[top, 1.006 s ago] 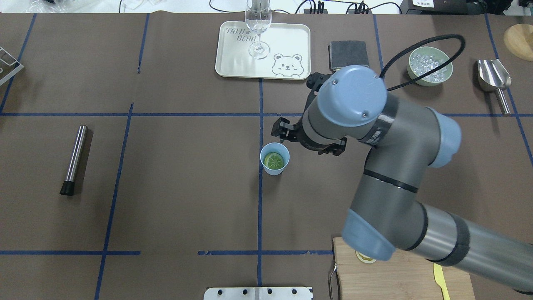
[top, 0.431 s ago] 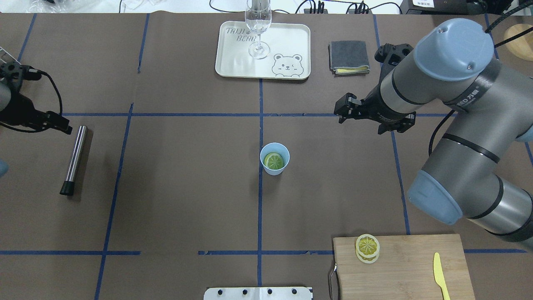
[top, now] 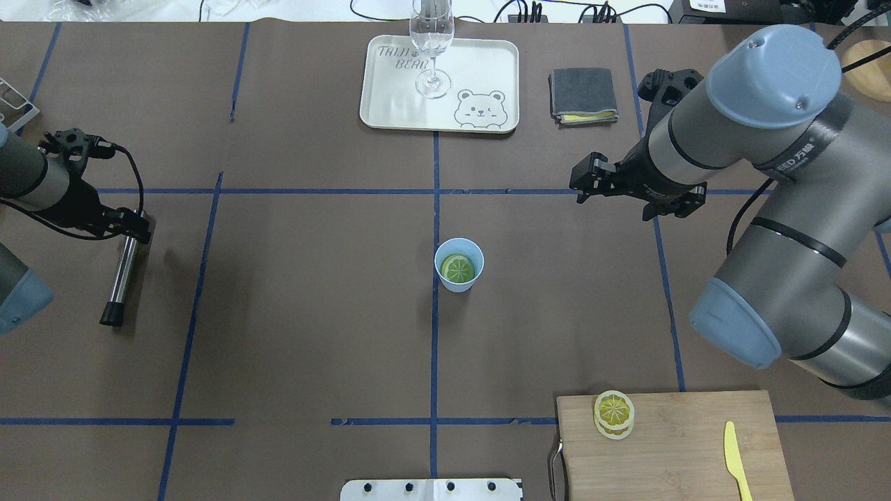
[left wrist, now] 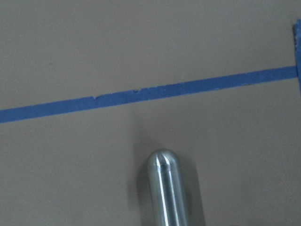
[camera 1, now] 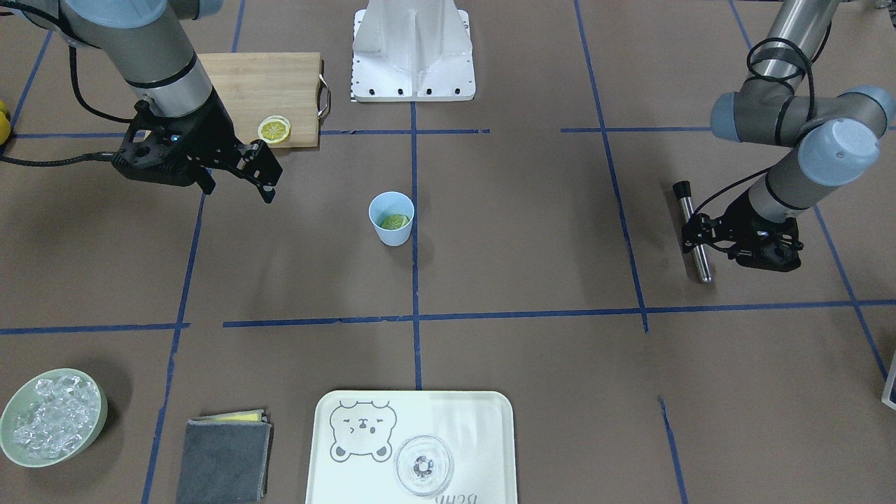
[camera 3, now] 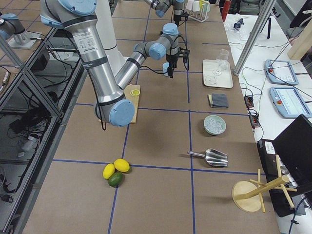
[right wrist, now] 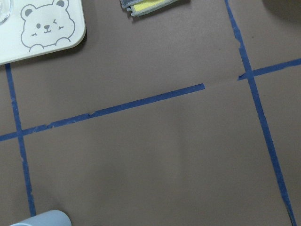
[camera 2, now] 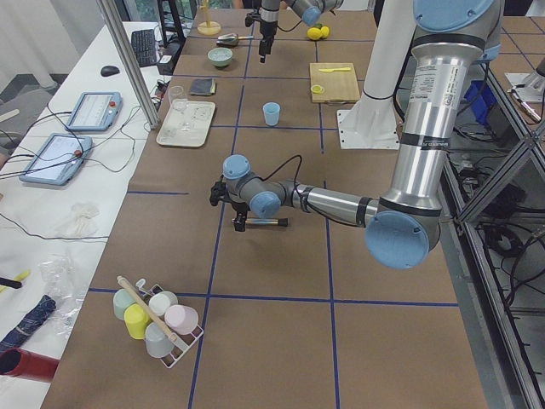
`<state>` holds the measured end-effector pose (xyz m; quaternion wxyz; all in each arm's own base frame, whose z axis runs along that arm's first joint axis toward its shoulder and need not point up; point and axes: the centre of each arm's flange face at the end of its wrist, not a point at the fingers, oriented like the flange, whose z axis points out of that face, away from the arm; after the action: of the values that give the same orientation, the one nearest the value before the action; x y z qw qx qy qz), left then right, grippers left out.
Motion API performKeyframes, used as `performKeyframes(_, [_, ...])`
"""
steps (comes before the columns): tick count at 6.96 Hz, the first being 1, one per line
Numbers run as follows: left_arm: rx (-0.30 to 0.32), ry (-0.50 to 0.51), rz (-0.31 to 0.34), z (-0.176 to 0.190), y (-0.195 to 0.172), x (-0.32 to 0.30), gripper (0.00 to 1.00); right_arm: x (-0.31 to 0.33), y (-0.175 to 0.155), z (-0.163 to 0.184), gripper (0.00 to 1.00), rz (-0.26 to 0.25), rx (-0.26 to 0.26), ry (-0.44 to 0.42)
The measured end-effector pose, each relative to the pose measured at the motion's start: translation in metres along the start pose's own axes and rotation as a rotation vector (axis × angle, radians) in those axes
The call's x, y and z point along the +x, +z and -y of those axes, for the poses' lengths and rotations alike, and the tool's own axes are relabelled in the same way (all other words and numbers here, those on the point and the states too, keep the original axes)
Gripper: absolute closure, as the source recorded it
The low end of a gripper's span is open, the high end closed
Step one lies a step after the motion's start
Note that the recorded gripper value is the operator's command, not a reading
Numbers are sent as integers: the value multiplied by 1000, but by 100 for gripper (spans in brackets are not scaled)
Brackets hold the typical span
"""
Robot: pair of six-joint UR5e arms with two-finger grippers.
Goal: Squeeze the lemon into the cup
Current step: 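Withdraw the right arm while the left gripper grasps the steel muddler, then carry the steel muddler upright with the left gripper over the cup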
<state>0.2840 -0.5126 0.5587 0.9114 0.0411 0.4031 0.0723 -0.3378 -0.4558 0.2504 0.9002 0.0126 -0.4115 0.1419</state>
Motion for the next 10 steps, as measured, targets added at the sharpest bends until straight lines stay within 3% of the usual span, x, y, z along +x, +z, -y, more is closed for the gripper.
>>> performKeyframes(1, [-3,0,7,-1,4,0,95,0,0,1,0,-1,0,1])
performKeyframes(2, [-5,0,9,-1,5,1,100,1,1,1,0,-2,0,2])
performKeyframes(5, [6,8,3,-3,-2,5,100,4,2,2,0,-7,-1,6])
performKeyframes(7, [60,41,-25,1,-57,50,100,6,-2,6,0,-4,6,12])
performKeyframes(8, [120,44,-17,8,-100,87,100,8,-5,9,0,-2,11,17])
performKeyframes(9, [223,23,-18,15,-149,127,100,10,-7,13,0,-1,16,20])
performKeyframes(10, [311,-8,-56,18,-191,169,100,14,-9,17,0,-3,21,15])
